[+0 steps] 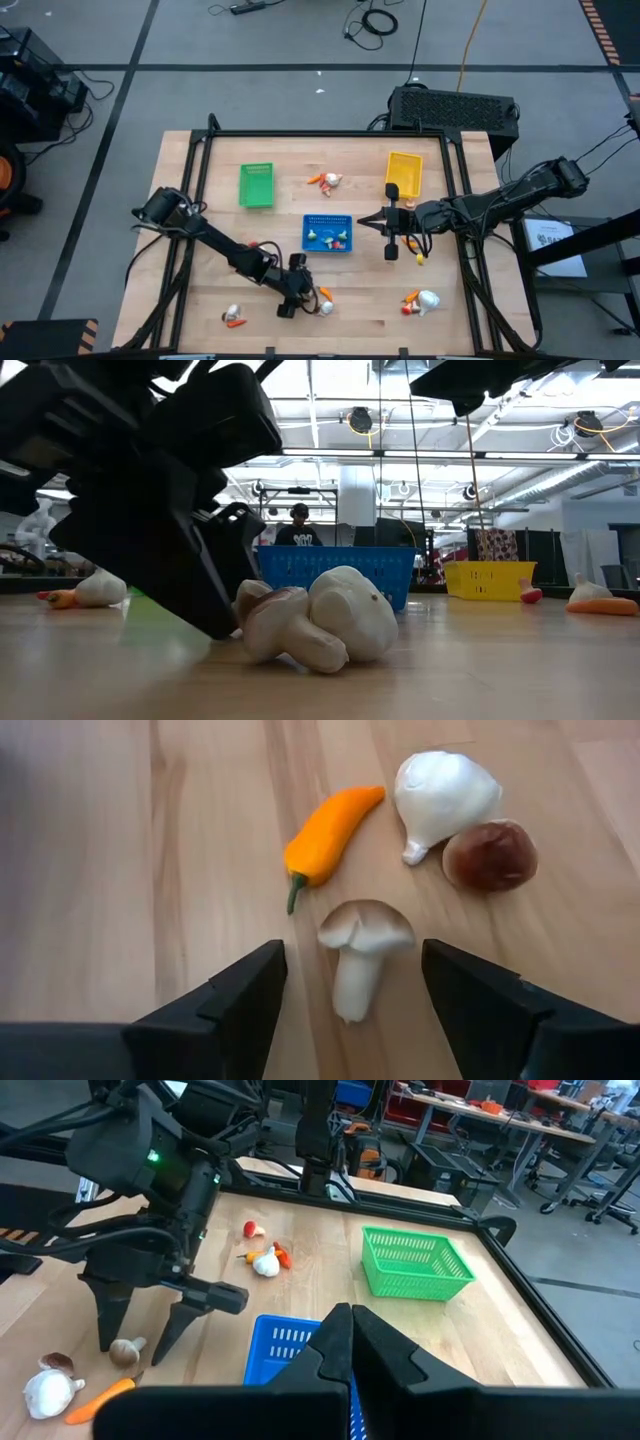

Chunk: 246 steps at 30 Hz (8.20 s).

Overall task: Sort produce into baskets
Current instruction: Put the brown mushroom into the blue bin, then put the orange mushroom into the blue bin

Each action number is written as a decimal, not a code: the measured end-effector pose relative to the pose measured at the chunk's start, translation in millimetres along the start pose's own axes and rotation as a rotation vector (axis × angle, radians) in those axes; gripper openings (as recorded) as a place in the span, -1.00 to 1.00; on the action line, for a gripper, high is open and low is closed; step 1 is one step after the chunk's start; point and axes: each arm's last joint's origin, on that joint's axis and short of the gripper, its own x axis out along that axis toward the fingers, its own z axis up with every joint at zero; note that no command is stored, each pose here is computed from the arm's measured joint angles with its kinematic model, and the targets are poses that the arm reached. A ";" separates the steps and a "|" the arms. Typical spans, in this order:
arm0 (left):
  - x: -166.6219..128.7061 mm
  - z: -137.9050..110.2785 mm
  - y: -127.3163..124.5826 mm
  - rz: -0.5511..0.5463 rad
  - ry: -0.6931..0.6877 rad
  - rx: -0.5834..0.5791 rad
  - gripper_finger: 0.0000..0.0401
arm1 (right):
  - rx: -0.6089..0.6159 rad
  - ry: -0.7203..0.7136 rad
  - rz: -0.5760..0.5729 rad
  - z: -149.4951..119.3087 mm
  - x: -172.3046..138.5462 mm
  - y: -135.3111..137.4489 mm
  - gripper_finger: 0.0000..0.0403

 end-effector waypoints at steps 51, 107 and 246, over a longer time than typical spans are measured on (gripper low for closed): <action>-66.5 53.5 142.0 0.226 -0.127 -0.078 -0.72 | 0.139 0.170 -0.028 -17.4 0.3 -4.7 -1.00; 83.2 171.0 -0.2 0.083 -0.630 0.342 0.05 | 0.404 0.348 0.266 -47.0 -86.9 119.8 -1.00; 173.6 177.0 -3.3 -0.003 -0.727 0.192 0.24 | 0.375 0.195 0.050 -43.2 -100.1 103.6 -1.00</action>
